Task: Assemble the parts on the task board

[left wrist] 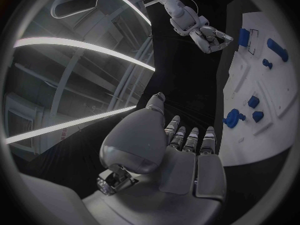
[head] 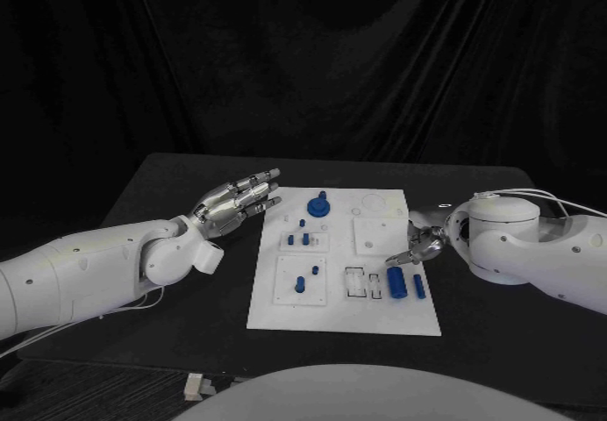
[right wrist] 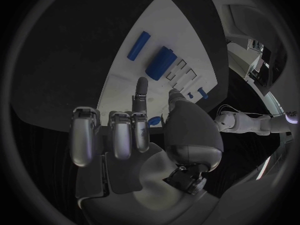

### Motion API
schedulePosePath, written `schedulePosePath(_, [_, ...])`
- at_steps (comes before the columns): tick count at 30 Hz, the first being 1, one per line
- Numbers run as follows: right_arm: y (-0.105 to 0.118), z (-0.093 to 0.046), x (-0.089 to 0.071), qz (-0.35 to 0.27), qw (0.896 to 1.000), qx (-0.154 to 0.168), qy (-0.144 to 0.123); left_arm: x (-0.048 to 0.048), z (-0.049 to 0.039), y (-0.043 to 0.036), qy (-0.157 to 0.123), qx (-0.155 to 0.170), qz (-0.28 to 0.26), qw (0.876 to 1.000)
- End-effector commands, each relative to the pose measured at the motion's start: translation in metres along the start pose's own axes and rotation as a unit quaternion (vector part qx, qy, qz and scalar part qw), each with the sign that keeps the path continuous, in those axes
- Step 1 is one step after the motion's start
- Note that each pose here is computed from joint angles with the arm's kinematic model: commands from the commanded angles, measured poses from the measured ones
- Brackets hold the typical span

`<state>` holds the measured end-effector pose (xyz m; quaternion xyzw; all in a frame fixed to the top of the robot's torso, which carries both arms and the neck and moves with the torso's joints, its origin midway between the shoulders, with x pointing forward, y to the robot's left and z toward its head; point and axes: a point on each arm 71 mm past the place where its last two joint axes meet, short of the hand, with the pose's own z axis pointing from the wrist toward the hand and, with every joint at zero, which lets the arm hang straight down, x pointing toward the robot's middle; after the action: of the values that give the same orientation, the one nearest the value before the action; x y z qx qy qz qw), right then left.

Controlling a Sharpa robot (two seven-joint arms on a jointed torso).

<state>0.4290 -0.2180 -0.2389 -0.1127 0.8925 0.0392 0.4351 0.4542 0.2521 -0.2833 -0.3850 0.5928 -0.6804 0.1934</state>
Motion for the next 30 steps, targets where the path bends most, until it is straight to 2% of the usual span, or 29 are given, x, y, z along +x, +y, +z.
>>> schedulePosePath(1, [0.000,0.002,0.006,-0.017,1.000,0.016,0.017,0.0014,0.0008,-0.0008,0.004,0.010,-0.006,1.000])
schedulePosePath(30, [0.005,0.016,0.033,0.004,1.000,0.016,0.025,0.0024,0.0027,0.0015,0.009,0.003,-0.009,1.000])
